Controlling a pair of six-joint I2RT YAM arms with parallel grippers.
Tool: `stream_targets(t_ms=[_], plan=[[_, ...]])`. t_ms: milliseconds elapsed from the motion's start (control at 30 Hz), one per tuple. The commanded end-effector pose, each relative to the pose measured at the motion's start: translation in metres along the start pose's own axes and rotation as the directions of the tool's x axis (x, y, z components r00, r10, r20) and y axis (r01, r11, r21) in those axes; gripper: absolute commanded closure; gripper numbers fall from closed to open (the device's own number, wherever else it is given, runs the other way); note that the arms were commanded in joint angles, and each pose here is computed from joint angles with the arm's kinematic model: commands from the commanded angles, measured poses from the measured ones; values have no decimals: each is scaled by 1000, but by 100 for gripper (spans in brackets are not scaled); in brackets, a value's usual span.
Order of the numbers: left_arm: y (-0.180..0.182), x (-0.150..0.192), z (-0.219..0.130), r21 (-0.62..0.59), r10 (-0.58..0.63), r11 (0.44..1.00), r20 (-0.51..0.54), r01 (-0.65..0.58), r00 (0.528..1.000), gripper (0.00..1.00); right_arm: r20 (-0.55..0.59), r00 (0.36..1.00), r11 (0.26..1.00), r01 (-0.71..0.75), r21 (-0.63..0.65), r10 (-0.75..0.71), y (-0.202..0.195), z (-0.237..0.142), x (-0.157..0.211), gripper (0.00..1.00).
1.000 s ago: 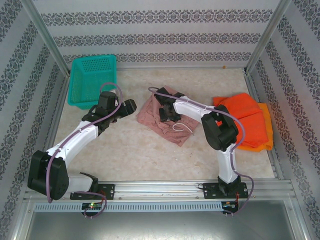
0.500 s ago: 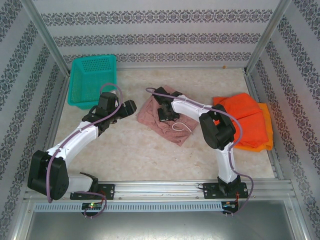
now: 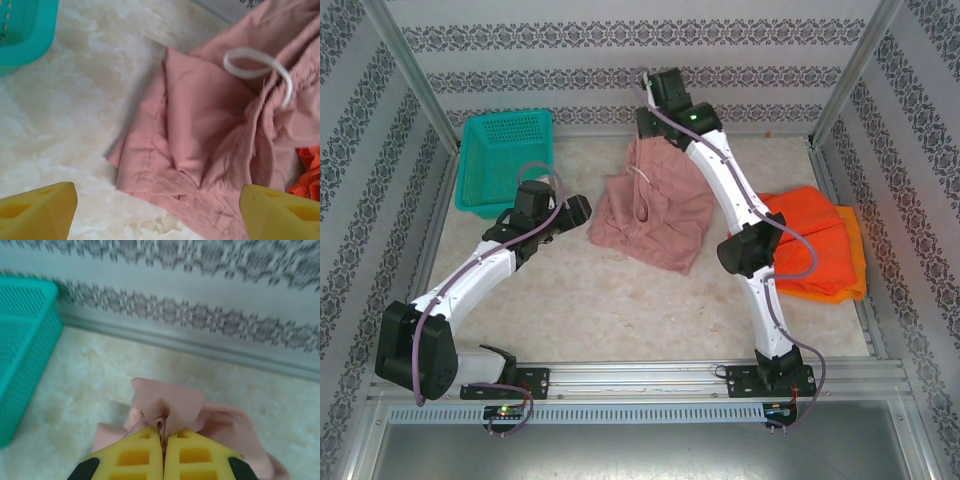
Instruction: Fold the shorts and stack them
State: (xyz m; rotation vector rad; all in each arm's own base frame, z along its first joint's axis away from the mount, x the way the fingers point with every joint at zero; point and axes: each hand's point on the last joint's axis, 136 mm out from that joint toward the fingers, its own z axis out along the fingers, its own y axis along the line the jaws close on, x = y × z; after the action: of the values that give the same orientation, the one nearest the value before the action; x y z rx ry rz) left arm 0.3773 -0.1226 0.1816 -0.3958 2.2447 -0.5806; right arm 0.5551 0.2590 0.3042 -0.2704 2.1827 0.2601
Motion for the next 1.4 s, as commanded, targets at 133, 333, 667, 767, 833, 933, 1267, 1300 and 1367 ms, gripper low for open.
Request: stream_targets(t_ms=[133, 333, 667, 767, 833, 933, 1267, 1300, 1367], plan=[[-18, -46, -17, 26, 22, 999, 137, -25, 990, 16, 238, 971, 941, 105, -322, -27, 60, -128, -73, 100], [-25, -64, -39, 46, 13, 999, 210, -23, 978, 15, 267, 924, 851, 362, -382, -273, 89, -199, -17, 100], [-19, -42, -48, 113, -99, 990, 184, 79, 978, 16, 52, 868, 826, 486, -286, -493, 20, -176, 222, 100], [0, -16, -30, 73, -133, 989, 111, 126, 985, 16, -49, 871, 856, 468, -220, -489, -4, -166, 258, 100], [15, 3, -18, 28, -152, 988, 63, 151, 986, 16, -122, 865, 872, 471, -138, -486, -24, -159, 272, 100], [27, 15, -5, -9, -158, 987, 40, 158, 987, 17, -203, 859, 878, 478, -17, -471, -51, -152, 278, 100], [10, -17, 25, -10, -108, 994, 69, 109, 992, 17, -153, 963, 937, 256, 238, -224, -122, -147, 217, 100], [8, -22, 29, -9, -105, 994, 71, 106, 992, 17, -134, 970, 941, 233, 247, -205, -127, -145, 205, 100], [5, -28, 38, -15, -101, 995, 74, 102, 992, 19, -104, 977, 945, 208, 252, -187, -132, -139, 185, 100]])
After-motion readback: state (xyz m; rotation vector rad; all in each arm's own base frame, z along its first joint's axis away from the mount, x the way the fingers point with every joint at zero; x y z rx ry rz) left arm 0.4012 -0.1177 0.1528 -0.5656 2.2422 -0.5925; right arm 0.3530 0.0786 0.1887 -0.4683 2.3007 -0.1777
